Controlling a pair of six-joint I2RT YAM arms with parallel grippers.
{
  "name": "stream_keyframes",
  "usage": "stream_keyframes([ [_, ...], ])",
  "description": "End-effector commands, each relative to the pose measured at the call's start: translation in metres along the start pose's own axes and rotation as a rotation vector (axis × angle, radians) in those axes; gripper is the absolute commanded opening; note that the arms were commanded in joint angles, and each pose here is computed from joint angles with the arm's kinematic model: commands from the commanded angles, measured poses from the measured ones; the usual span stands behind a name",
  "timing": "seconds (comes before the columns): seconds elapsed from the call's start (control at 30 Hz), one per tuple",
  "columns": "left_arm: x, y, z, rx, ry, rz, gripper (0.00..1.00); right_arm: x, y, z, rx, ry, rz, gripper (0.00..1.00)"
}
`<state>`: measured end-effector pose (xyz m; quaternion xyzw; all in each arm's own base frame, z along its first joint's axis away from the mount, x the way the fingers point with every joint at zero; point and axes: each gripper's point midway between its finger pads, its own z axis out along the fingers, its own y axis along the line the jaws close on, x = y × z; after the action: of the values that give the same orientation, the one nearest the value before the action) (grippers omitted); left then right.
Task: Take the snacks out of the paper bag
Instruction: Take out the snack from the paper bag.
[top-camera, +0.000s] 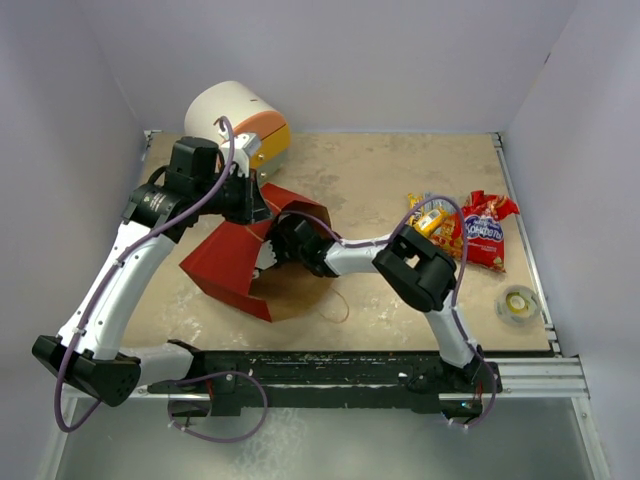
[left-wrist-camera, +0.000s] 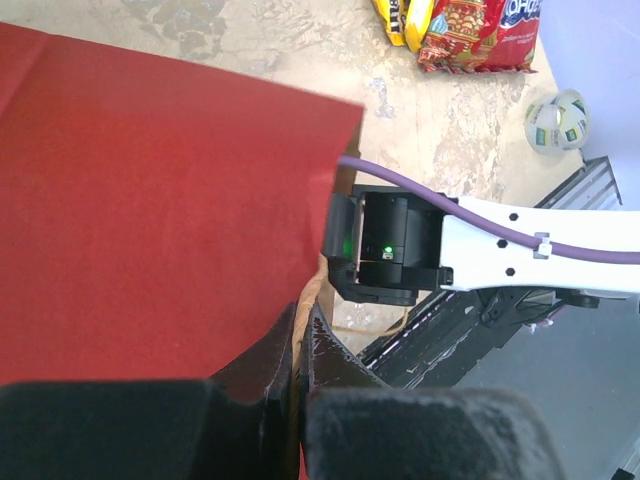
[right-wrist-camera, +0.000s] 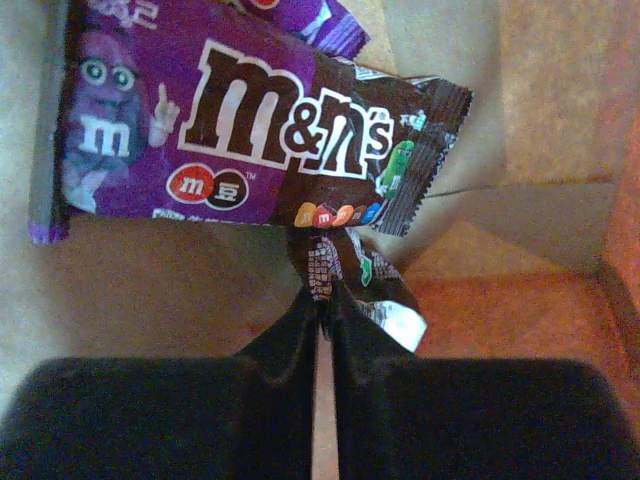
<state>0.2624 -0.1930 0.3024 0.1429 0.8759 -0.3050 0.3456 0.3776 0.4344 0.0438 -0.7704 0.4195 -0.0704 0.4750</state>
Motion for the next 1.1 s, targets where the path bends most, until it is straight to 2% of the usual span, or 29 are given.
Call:
stream_keyframes([
  [0.0, -0.018, -0.004, -0.011, -0.017, -0.076, 0.001, 0.0, -0.019, -0.041, -0.026, 0.096, -0.06, 0.016, 0.03],
  [0.03, -0.018, -0.003, -0.01, -0.021, -0.08, -0.003, 0.0, -0.02, -0.042, -0.03, 0.098, -0.066, 0.032, 0.0],
  [0.23, -0.022, 0.0, -0.01, -0.039, -0.106, -0.024, 0.0, -0.039, -0.039, -0.069, 0.088, -0.122, 0.09, 0.0],
  [0.53, -0.026, -0.002, -0.012, -0.036, -0.128, -0.033, 0.0, -0.109, 0.005, -0.133, -0.044, -0.336, 0.227, 0.0],
  [0.7, -0.021, -0.002, -0.015, -0.038, -0.133, -0.029, 0.0, -0.135, 0.008, -0.185, -0.066, -0.471, 0.454, 0.0],
  [0.87, -0.017, 0.001, -0.017, -0.045, -0.133, -0.019, 0.0, -0.139, -0.005, -0.253, -0.029, -0.541, 0.657, 0.0],
  [1.07, -0.015, -0.001, -0.017, -0.035, -0.141, -0.018, 0.0, -0.095, -0.032, -0.308, 0.16, -0.352, 1.077, 0.0],
])
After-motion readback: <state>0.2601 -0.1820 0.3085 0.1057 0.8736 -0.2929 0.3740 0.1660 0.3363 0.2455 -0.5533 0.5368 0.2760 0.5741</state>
